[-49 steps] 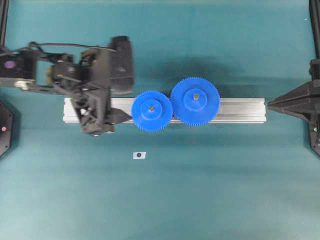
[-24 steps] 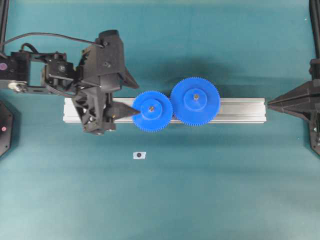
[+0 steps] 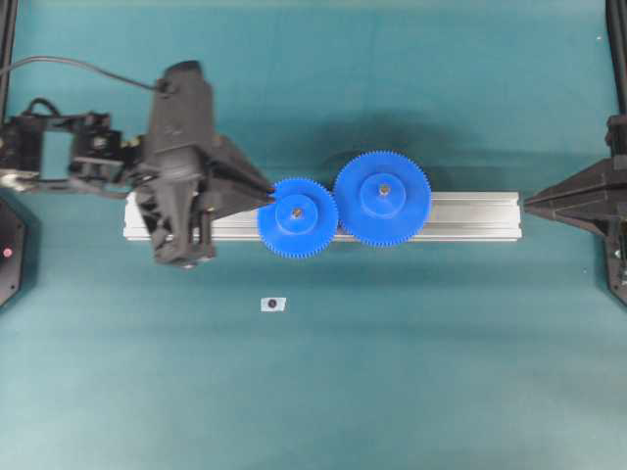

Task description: Find the location of the shaft and insert the small gear.

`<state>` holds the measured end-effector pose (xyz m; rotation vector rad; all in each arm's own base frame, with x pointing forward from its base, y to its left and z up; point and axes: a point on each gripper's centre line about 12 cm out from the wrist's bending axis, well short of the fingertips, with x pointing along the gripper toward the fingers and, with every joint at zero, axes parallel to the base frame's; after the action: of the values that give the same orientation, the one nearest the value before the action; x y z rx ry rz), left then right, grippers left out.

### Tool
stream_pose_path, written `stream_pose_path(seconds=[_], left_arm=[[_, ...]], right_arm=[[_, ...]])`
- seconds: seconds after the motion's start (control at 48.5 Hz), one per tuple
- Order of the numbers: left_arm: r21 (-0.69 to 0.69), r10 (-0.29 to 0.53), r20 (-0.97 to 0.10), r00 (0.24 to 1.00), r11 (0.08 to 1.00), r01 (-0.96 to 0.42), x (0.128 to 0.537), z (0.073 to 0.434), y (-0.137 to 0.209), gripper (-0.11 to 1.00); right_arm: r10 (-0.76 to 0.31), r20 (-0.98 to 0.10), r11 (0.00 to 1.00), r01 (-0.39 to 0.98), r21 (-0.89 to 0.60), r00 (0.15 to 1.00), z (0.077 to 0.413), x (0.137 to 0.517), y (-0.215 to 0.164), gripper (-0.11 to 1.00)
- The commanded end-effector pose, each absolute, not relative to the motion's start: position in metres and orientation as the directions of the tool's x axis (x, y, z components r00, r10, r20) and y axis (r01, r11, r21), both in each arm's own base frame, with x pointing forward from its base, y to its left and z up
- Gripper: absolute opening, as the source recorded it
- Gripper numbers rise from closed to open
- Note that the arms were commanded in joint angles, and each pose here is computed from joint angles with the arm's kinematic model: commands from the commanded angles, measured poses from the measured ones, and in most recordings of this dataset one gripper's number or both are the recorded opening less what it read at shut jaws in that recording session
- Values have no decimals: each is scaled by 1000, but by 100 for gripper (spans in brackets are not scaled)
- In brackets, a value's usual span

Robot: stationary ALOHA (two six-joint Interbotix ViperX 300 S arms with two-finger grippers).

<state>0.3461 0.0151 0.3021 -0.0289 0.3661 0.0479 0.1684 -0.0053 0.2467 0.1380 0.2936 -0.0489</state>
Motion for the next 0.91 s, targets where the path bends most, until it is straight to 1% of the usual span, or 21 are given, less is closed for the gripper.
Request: stream_pose_path(seconds=[0.0, 0.371, 0.886], left_arm=[[-19, 35, -308, 951, 999, -43, 337, 316, 12, 18], [-16, 37, -267, 963, 999, -43, 298, 320, 11, 18], [-13, 36, -252, 967, 999, -40, 277, 316, 10, 18]], right_arm=[[-29, -278, 988, 71, 141, 960, 251, 170, -6, 6], [-29, -284, 988, 71, 137, 958, 248, 169, -6, 6], [-29, -284, 988, 71, 137, 958, 246, 168, -5, 6]])
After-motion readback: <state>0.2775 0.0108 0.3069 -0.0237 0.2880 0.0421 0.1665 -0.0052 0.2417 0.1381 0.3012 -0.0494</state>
